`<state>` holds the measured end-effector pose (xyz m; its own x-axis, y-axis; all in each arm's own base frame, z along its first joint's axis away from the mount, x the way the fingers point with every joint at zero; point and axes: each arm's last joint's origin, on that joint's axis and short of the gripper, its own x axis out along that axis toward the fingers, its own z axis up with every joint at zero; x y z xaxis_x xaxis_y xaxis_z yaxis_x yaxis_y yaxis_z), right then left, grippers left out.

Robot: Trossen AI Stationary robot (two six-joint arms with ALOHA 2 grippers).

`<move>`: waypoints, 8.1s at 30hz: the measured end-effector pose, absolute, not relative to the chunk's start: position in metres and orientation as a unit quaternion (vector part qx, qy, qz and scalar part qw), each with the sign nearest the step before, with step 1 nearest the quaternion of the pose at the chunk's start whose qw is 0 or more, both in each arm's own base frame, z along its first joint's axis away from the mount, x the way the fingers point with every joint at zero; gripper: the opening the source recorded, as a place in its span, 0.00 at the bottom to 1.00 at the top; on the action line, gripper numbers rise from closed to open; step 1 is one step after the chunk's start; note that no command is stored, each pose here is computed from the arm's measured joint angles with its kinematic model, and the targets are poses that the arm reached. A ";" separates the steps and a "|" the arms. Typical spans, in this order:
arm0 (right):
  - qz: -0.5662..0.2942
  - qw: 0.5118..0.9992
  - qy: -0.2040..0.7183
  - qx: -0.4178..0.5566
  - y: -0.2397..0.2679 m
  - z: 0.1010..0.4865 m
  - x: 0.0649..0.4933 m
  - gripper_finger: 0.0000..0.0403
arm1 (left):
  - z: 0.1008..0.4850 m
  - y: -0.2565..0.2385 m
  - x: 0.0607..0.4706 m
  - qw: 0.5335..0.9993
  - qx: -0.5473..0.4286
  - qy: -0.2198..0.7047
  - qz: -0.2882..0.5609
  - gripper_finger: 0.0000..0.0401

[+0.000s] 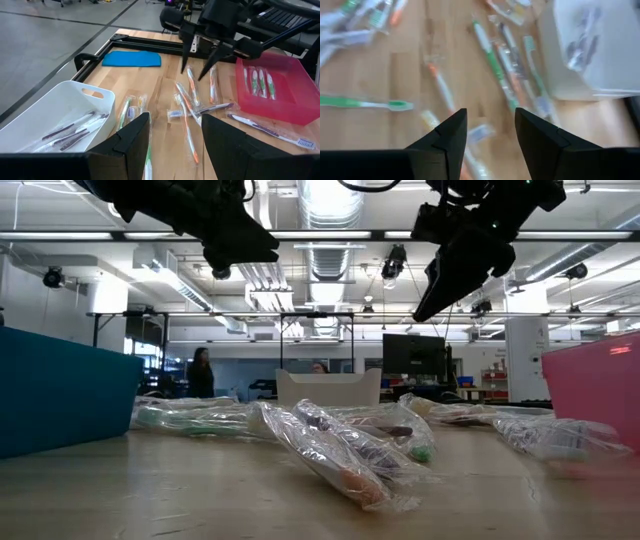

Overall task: Pick & Place Toothbrushes
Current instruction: Put the violet toothbrush into the white bin, then put the orange toothbrush into the blue bin

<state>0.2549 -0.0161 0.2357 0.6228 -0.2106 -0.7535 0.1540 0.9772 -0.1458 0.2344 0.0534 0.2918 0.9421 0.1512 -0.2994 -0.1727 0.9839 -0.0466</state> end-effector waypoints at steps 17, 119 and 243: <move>-0.145 0.840 0.494 0.172 0.012 0.224 0.239 0.33 | 0.292 0.053 0.234 0.985 -0.036 0.149 0.082 0.46; 0.166 0.705 0.602 0.336 -0.007 0.190 0.313 0.05 | 0.292 0.053 0.234 0.985 -0.036 0.149 0.082 0.46; -0.148 0.858 0.488 0.051 -0.205 0.257 0.354 0.44 | 0.292 0.053 0.234 0.985 -0.036 0.149 0.082 0.46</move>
